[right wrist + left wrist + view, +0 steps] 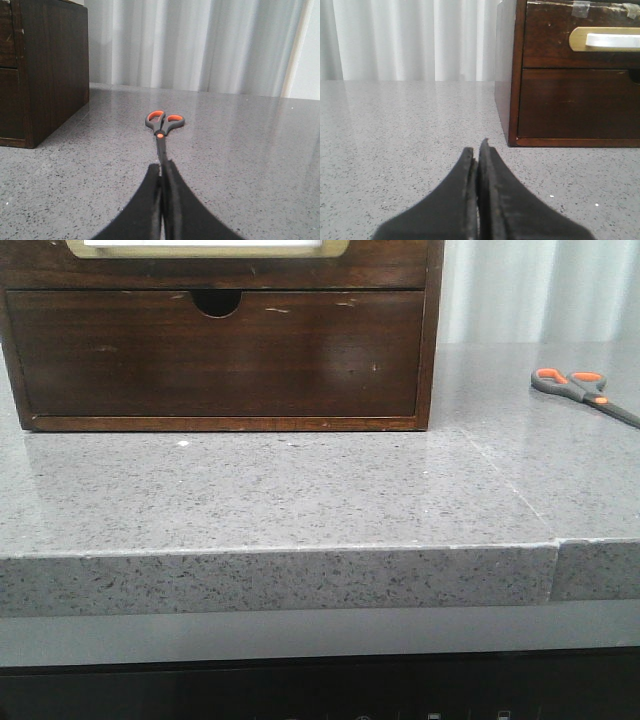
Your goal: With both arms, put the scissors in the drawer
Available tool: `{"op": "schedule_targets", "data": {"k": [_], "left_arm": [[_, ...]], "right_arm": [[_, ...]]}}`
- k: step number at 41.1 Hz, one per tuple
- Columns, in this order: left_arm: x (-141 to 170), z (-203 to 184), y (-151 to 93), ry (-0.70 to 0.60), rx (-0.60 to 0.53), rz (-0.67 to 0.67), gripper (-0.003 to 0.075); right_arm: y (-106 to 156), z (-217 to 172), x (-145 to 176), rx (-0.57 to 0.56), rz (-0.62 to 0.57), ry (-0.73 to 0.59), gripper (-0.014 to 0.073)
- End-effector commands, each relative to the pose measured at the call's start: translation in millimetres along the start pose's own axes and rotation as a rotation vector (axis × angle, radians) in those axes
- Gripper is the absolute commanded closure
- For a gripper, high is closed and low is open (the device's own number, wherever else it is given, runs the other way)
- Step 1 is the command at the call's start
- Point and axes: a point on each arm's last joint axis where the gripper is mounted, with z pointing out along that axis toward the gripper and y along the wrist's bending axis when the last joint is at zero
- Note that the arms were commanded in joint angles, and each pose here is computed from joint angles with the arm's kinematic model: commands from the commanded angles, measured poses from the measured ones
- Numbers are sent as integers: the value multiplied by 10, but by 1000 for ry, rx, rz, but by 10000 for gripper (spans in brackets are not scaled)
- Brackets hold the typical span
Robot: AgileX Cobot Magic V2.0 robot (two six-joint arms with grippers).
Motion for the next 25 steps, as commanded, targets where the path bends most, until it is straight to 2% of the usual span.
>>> {"op": "schedule_targets", "data": {"k": [1,17,25], "left_arm": [[-4,-9,-5,-81,9,-9,741],[-4,-9,-5,-81,9,-9,741],[-103,-22,-6,-178,11,-9,741]], "right_arm": [[-4,-17,-79,5,2,-97,662],[-4,-17,-81,5,2,-98,662],[-4,-18,-91,4,2,-96,662]]}}
